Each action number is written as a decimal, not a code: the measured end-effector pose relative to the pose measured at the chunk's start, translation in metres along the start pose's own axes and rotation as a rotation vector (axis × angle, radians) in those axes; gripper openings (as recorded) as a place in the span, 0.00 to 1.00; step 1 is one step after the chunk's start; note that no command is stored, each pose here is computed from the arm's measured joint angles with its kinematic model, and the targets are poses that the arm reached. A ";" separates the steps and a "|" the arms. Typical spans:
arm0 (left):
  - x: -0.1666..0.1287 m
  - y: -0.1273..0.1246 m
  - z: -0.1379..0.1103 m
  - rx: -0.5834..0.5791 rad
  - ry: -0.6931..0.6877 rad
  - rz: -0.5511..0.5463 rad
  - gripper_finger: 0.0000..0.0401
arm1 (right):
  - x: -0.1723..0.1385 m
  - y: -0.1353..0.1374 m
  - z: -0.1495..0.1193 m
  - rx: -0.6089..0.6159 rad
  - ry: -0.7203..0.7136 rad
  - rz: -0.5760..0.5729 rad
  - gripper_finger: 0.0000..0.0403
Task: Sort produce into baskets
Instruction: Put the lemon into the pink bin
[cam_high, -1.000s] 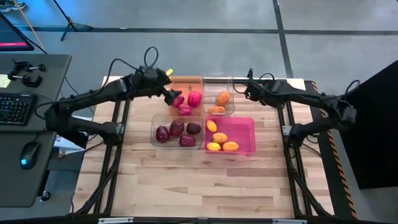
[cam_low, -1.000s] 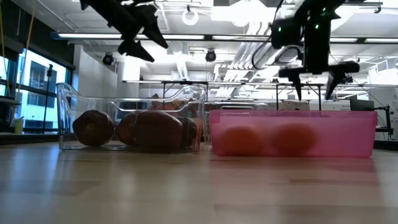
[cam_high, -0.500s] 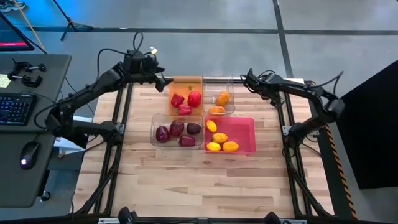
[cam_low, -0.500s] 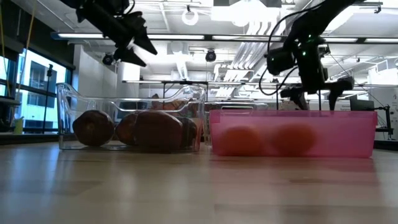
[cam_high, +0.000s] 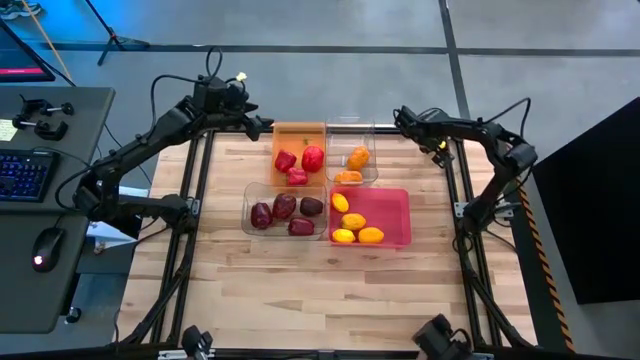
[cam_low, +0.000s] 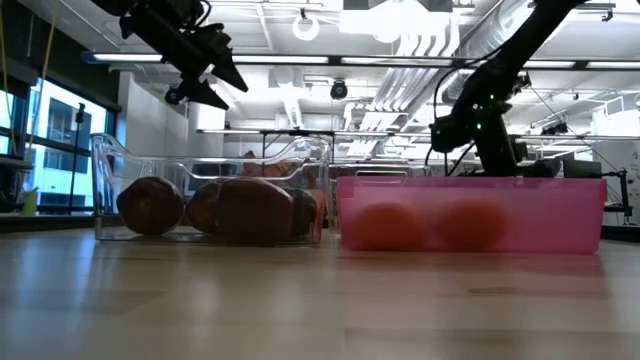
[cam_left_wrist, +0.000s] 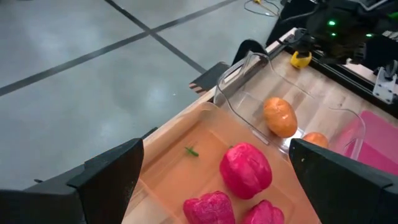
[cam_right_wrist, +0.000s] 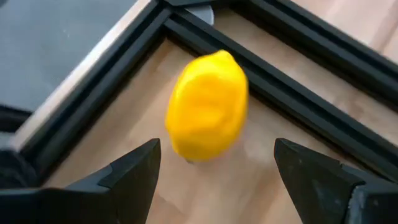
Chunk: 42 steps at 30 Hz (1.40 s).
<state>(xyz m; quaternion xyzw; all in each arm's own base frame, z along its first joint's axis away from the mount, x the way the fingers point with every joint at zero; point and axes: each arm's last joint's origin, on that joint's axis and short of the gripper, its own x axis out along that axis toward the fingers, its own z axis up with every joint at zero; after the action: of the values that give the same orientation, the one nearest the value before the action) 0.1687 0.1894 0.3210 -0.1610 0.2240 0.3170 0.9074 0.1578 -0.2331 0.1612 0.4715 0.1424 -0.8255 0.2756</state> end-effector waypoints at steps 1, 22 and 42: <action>0.000 0.000 0.000 0.001 0.000 0.000 0.97 | 0.004 0.002 0.002 0.014 0.000 0.006 0.76; 0.000 0.000 0.000 0.000 0.000 0.002 0.97 | 0.023 0.011 0.005 -0.078 0.050 -0.066 0.36; -0.074 -0.023 0.031 0.064 -0.413 -0.217 0.97 | -0.164 -0.058 -0.038 -0.677 0.073 0.793 0.25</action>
<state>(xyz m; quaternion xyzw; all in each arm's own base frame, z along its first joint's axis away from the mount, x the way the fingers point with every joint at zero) 0.1412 0.1478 0.3884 -0.0871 0.0249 0.2365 0.9674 0.2166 -0.1152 0.2811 0.4021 0.2212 -0.5487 0.6988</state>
